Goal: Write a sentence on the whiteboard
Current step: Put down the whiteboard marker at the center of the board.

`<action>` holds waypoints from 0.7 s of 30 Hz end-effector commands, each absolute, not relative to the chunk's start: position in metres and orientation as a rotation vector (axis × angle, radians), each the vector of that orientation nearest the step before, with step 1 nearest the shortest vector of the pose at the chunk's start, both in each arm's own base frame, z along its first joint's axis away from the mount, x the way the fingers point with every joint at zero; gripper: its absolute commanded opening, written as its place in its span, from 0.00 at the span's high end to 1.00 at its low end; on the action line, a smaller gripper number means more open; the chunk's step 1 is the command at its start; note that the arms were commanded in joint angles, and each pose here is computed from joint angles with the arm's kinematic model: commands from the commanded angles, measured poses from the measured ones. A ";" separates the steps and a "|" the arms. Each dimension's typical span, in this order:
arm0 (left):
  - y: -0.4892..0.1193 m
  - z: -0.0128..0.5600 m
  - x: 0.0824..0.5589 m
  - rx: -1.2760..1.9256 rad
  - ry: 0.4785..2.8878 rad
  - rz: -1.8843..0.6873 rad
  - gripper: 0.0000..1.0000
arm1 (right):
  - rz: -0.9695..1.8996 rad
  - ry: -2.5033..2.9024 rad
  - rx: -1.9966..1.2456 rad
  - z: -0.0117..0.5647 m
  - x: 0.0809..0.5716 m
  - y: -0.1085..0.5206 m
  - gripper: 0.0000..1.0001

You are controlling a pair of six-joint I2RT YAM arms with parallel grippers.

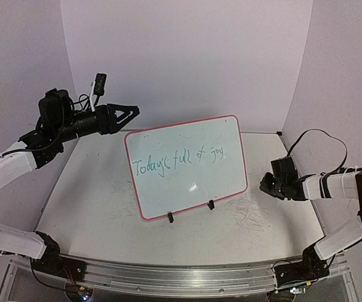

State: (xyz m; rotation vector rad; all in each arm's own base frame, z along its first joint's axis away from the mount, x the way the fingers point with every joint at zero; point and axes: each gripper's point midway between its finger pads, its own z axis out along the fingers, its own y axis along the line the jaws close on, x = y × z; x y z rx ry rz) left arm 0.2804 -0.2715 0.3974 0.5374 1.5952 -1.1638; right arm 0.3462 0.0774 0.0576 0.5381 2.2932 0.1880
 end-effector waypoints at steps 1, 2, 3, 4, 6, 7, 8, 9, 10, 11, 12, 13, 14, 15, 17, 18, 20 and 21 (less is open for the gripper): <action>-0.261 0.426 0.273 0.547 1.509 -1.098 0.09 | 0.233 2.278 0.639 0.051 0.342 0.076 0.86; -0.260 0.425 0.274 0.549 1.519 -1.083 0.08 | 0.223 2.290 0.647 0.048 0.340 0.075 0.83; -0.259 0.425 0.277 0.546 1.530 -1.061 0.08 | 0.220 2.301 0.653 0.045 0.338 0.075 0.81; -0.257 0.425 0.279 0.541 1.542 -1.035 0.08 | 0.220 2.313 0.656 0.042 0.336 0.075 0.78; -0.252 0.426 0.282 0.530 1.563 -0.985 0.08 | 0.223 2.325 0.658 0.039 0.333 0.075 0.74; -0.248 0.430 0.283 0.521 1.559 -0.958 0.08 | 0.220 2.324 0.661 0.039 0.332 0.075 0.72; -0.245 0.432 0.284 0.515 1.561 -0.929 0.07 | 0.217 2.320 0.662 0.040 0.331 0.074 0.68; -0.242 0.435 0.285 0.506 1.560 -0.906 0.07 | 0.213 2.313 0.662 0.043 0.331 0.072 0.64; -0.238 0.438 0.286 0.498 1.558 -0.883 0.07 | 0.209 2.305 0.662 0.046 0.330 0.071 0.60; -0.235 0.443 0.286 0.489 1.554 -0.859 0.07 | 0.207 2.294 0.658 0.052 0.330 0.070 0.57; -0.231 0.448 0.287 0.479 1.547 -0.837 0.06 | 0.202 2.284 0.657 0.057 0.329 0.068 0.54; -0.228 0.452 0.287 0.471 1.539 -0.819 0.06 | 0.197 2.273 0.655 0.063 0.329 0.067 0.52; -0.225 0.456 0.287 0.464 1.532 -0.802 0.06 | 0.194 2.260 0.650 0.071 0.329 0.065 0.50; -0.222 0.460 0.287 0.457 1.525 -0.782 0.06 | 0.191 2.250 0.640 0.081 0.327 0.064 0.49; -0.214 0.468 0.290 0.424 1.515 -0.733 0.05 | 0.174 2.208 0.603 0.108 0.326 0.059 0.45; -0.209 0.473 0.292 0.402 1.508 -0.706 0.05 | 0.179 2.174 0.566 0.129 0.326 0.058 0.43; -0.198 0.483 0.296 0.354 1.496 -0.649 0.04 | 0.216 2.064 0.488 0.185 0.324 0.057 0.35; -0.192 0.487 0.298 0.328 1.490 -0.620 0.04 | 0.222 2.015 0.441 0.211 0.321 0.056 0.24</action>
